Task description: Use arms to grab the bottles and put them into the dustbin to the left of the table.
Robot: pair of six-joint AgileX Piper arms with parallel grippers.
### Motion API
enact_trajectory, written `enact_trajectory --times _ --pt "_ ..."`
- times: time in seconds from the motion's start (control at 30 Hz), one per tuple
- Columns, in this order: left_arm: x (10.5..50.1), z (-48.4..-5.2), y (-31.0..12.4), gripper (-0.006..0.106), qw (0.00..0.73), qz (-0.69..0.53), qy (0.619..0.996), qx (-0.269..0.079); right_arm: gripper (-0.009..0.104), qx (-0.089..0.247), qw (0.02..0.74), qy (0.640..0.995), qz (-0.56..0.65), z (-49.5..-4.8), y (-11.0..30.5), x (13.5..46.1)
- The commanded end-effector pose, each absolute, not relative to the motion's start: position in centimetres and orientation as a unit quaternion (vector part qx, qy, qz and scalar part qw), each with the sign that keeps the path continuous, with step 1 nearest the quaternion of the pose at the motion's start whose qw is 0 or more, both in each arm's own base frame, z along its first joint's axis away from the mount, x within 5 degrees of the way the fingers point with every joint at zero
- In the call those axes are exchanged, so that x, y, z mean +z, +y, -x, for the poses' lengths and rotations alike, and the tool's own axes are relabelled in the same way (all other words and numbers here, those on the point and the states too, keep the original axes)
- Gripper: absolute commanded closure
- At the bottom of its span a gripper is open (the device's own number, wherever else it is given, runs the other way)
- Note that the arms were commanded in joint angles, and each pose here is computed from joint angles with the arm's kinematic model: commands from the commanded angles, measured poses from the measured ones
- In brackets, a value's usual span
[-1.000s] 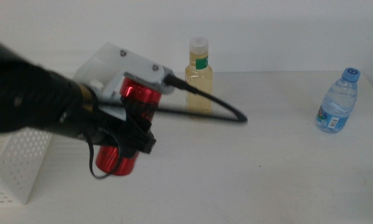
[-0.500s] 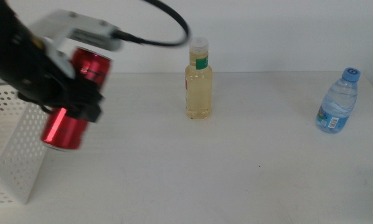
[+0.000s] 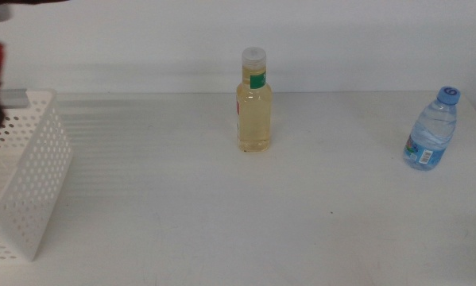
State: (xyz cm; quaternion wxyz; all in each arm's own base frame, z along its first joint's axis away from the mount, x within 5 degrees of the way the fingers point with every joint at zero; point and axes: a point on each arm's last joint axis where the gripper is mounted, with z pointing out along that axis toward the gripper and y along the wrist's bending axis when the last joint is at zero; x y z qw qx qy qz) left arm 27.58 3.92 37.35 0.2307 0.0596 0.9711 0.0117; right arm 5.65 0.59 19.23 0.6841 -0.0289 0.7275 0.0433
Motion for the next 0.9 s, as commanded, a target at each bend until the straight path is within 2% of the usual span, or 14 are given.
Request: enact_trajectory --times 0.0,0.33,0.63,0.87 --pt "39.0 -27.4 5.4 0.105 0.276 -0.04 0.96 0.024 0.028 0.038 0.725 0.687 0.029 -5.4 0.5 20.4" --pt "35.6 -30.3 10.3 0.105 0.261 0.007 0.964 0.044 0.028 0.038 0.725 0.687 0.029 -5.4 0.5 20.4" --pt "31.1 -33.8 11.5 0.105 0.233 0.012 0.972 0.031 0.028 0.038 0.725 0.687 0.029 -5.4 0.5 20.4" --pt "28.0 -35.4 11.9 0.105 0.207 0.026 0.978 0.009 0.028 0.038 0.725 0.687 0.029 -5.4 0.5 20.4"
